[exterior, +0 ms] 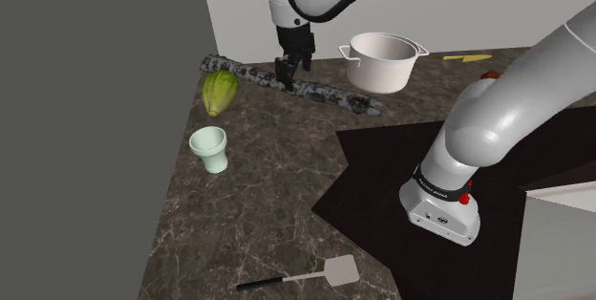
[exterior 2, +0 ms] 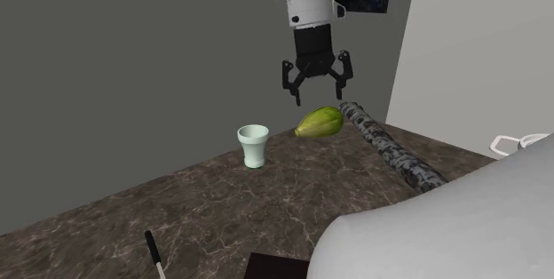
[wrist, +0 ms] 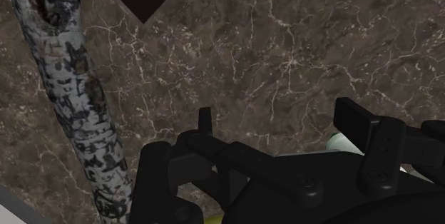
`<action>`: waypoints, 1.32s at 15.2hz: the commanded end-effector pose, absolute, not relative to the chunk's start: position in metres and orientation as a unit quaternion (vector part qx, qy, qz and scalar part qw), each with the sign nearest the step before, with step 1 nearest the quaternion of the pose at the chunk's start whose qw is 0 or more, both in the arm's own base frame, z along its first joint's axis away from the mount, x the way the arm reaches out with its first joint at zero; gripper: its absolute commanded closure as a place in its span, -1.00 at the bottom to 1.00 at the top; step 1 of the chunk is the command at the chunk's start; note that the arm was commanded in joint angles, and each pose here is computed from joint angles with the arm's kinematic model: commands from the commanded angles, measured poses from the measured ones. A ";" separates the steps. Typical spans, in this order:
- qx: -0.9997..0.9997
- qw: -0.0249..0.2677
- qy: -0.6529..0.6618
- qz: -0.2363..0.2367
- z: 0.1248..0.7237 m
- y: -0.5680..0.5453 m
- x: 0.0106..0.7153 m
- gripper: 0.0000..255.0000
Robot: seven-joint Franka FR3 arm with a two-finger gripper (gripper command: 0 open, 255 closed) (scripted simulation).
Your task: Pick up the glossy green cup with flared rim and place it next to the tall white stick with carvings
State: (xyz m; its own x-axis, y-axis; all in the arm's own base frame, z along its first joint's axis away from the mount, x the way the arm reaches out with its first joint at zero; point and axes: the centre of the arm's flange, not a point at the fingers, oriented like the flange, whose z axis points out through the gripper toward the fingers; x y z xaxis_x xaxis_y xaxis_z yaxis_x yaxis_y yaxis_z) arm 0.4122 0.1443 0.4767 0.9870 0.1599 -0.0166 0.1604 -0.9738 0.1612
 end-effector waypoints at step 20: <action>0.990 0.086 0.108 -0.024 0.343 0.348 0.552 -1.00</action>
State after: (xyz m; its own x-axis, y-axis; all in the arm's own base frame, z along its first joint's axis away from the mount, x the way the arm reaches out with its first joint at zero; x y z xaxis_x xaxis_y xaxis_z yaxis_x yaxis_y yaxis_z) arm 0.5464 0.3363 0.3503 0.9761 0.2082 -0.0621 0.2157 -0.9627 0.1634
